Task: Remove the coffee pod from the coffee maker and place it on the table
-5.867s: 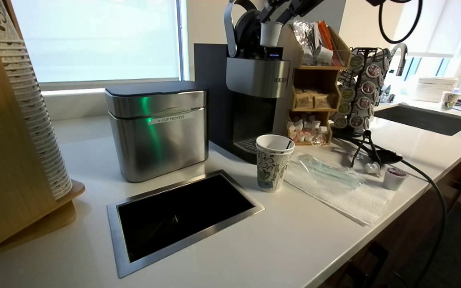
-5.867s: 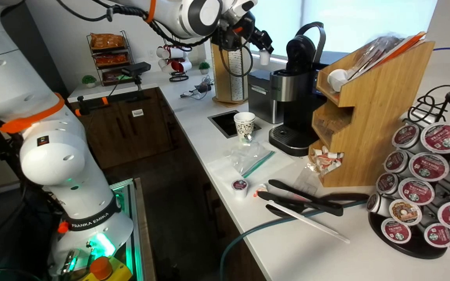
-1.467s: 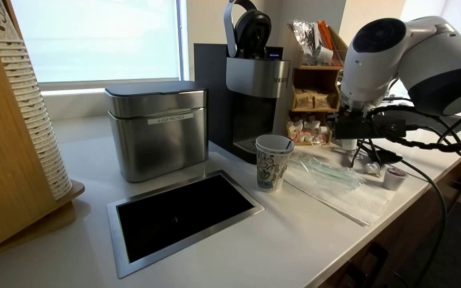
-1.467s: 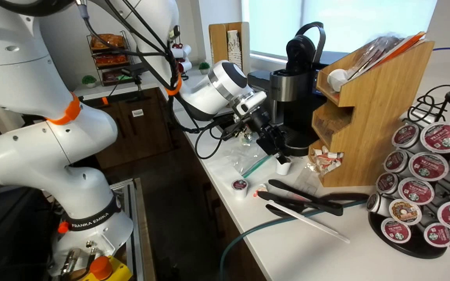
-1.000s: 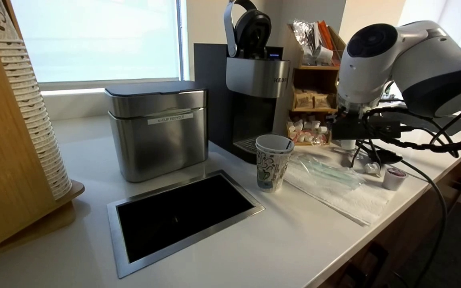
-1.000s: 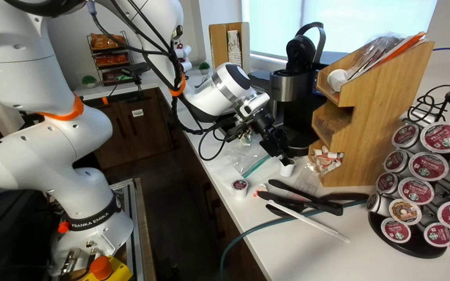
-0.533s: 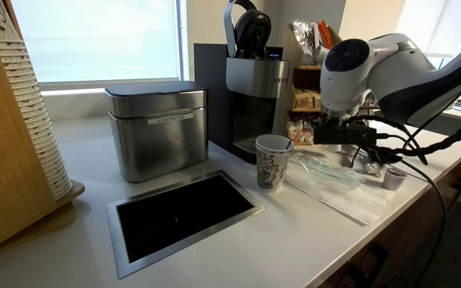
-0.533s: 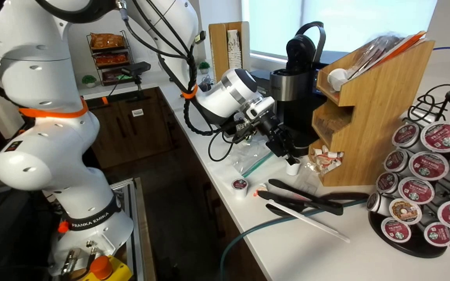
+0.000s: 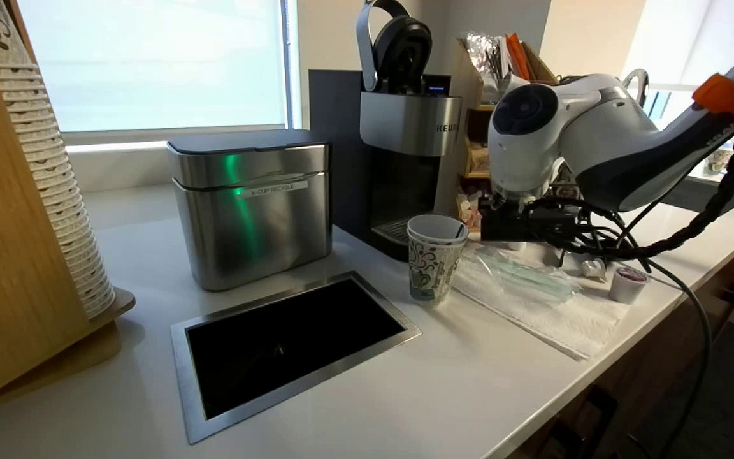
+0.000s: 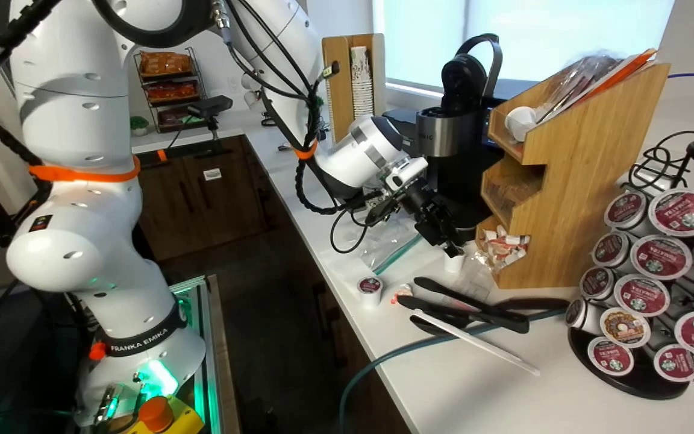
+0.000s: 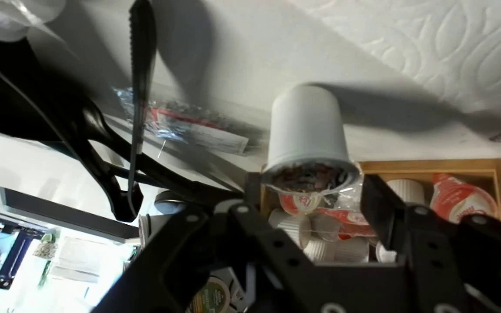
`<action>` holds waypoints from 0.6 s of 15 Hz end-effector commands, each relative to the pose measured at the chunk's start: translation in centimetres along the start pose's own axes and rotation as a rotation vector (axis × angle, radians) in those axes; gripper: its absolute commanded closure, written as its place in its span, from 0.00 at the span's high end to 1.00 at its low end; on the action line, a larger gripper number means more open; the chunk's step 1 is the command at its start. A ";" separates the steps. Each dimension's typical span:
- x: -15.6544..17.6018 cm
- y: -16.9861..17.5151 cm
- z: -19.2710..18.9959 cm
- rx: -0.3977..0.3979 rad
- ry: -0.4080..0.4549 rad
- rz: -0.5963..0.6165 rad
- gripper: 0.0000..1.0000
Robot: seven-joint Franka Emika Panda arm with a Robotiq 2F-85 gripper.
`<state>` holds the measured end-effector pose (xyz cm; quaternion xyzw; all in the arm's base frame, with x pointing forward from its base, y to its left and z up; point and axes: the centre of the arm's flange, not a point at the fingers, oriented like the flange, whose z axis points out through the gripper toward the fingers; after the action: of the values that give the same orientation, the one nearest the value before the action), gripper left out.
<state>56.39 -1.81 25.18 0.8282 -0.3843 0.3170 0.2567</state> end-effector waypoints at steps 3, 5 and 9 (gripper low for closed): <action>-0.3 1.1 -3.0 0.031 0.010 0.029 1.00; 0.2 1.9 -4.3 0.036 0.000 0.044 1.00; 0.1 7.4 -7.6 0.076 -0.042 -0.012 1.00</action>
<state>53.87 -0.32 28.72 0.8245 -0.3998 0.3181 0.2434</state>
